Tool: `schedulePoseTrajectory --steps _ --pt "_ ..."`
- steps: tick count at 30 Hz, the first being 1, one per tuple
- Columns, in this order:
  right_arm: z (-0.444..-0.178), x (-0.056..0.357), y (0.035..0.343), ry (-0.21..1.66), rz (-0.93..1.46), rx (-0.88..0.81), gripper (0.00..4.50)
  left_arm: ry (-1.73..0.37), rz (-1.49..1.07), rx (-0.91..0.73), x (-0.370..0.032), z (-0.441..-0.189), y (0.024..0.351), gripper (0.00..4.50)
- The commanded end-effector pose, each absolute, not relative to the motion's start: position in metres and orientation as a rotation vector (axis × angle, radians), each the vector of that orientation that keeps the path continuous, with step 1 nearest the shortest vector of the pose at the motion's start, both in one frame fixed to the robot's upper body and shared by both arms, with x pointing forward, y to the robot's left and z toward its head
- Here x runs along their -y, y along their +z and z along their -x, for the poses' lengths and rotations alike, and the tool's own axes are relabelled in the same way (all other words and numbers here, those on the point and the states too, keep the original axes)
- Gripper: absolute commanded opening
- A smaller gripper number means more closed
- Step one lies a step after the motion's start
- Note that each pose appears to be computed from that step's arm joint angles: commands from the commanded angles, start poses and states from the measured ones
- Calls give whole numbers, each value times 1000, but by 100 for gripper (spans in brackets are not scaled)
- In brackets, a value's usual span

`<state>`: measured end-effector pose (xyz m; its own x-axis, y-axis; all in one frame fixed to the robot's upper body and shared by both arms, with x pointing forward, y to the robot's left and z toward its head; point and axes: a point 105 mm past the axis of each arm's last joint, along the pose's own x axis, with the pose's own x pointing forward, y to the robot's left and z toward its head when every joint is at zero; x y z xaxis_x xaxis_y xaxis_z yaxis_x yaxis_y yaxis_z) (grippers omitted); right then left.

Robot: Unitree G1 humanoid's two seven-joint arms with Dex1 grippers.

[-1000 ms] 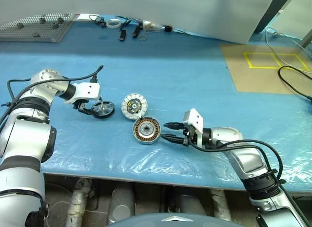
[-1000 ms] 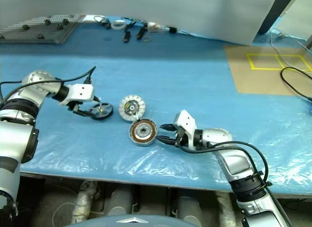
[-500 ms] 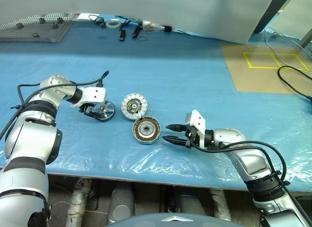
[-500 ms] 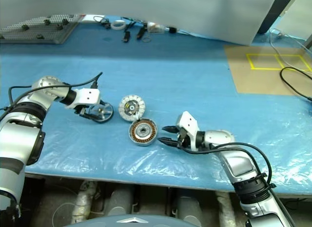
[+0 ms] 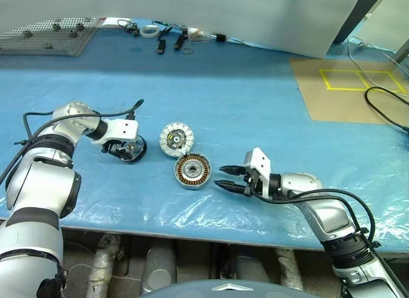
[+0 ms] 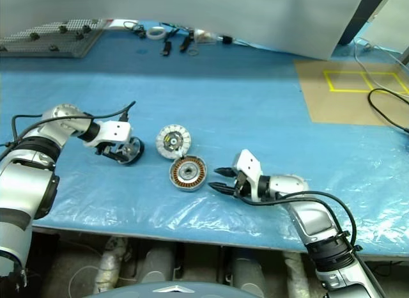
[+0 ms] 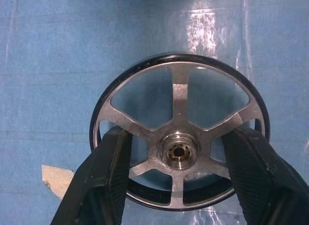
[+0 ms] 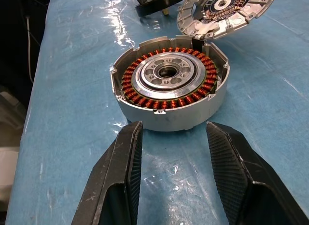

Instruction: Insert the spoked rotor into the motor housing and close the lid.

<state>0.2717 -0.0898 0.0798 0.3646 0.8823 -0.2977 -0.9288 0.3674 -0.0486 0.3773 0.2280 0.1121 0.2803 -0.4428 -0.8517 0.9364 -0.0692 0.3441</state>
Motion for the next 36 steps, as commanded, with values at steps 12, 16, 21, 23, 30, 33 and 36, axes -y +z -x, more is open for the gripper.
schedulePoseTrajectory --steps 12,16,21,23,30,33,36 --pt "-274 88 83 1194 229 -196 218 -1190 -969 -388 -220 -384 137 252" --pt "-276 87 88 1209 230 -179 218 -1200 -912 -284 -218 -381 154 252" --pt "-280 90 96 1230 230 -162 218 -1241 -875 -184 -219 -369 168 252" --pt "-282 93 102 1242 241 -154 218 -1275 -874 -142 -213 -361 174 252" --pt "-292 94 110 1248 245 -139 218 -1257 -892 -143 -207 -359 170 252" --pt "-293 91 111 1253 247 -138 218 -1219 -912 -161 -212 -367 175 252" --pt "-293 93 108 1242 249 -146 218 -1149 -939 -194 -218 -379 178 252"
